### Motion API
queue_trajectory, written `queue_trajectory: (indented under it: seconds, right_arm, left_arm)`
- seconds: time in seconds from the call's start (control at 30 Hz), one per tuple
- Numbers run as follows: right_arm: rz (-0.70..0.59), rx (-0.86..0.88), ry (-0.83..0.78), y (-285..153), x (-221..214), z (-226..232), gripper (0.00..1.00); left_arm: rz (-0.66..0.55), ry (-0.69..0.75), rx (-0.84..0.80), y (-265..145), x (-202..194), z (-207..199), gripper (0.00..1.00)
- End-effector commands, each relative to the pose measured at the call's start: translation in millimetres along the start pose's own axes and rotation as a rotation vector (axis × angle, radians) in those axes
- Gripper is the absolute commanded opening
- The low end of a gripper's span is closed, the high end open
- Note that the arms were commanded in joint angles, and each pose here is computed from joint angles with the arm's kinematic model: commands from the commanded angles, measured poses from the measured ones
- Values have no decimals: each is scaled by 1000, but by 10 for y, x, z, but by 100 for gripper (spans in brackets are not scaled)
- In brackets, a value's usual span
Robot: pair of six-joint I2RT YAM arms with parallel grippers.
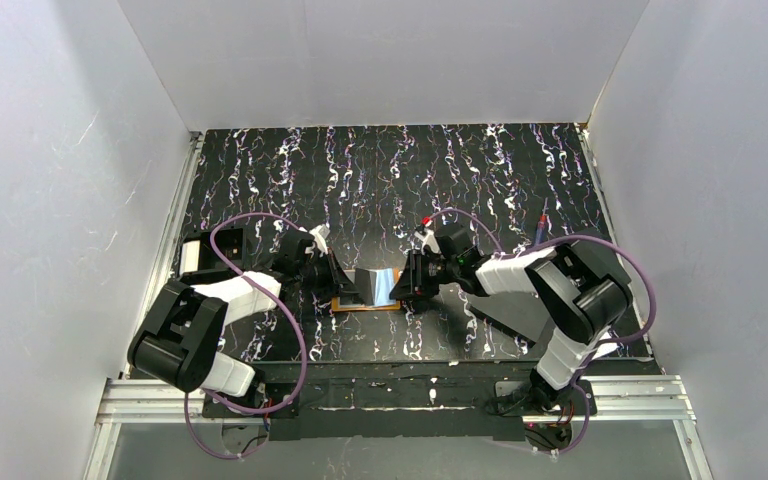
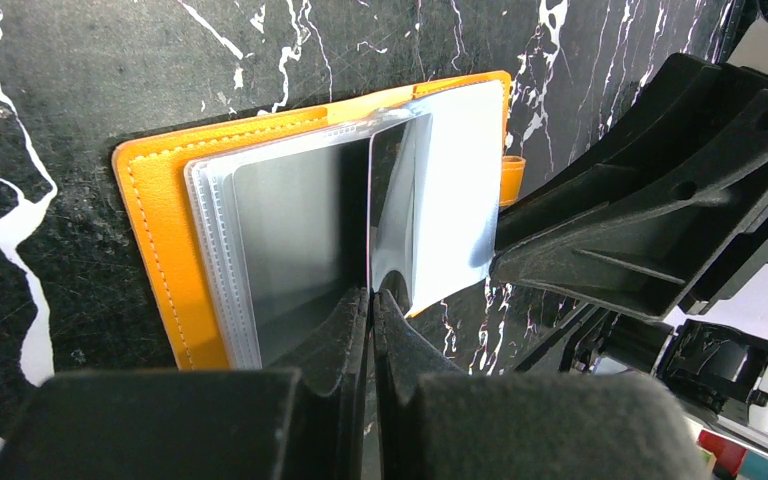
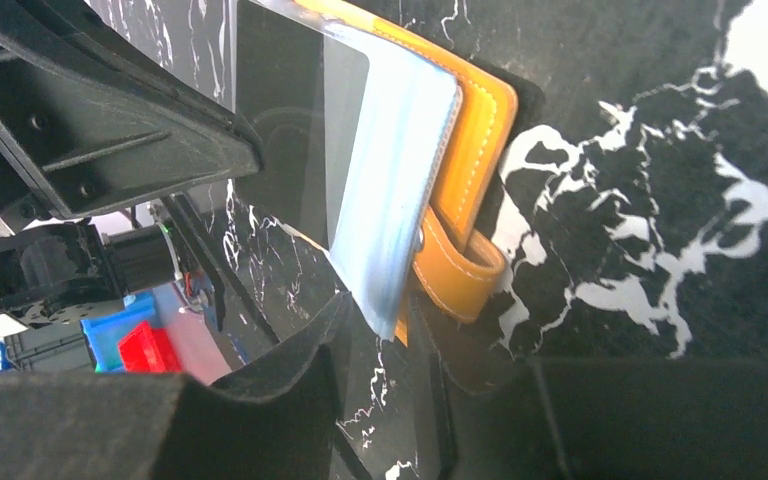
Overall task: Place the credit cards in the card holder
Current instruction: Insert the credit card into the card holder.
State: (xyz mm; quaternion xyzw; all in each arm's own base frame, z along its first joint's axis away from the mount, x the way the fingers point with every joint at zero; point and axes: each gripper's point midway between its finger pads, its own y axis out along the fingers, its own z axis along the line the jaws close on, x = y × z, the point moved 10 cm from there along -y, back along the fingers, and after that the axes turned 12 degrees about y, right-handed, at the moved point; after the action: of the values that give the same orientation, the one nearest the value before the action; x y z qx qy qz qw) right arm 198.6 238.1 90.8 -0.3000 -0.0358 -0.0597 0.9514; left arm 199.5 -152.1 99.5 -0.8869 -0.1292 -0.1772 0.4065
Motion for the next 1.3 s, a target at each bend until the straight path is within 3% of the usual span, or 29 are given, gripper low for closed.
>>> queue_trajectory:
  seconds: [0.0,0.1,0.3,0.7,1.27]
  right_arm:
    - [7,44,-36,113,51,67,34]
    - [7,34,-37,144,54,54,28]
    - [-3,-27,-30,148,42,-27,1]
    - [25,-18,-4,178,13,-82,1]
    - [39,12,2,194,0,-72,1]
  left_arm:
    - [68,-21,22,9,-136,56,0]
    - [69,-23,18,10,-137,52,0]
    - [47,-39,16,-44,-126,72,0]
    - [32,-50,-10,-91,-41,129,0]
    - [-48,43,-19,7,-38,177,0]
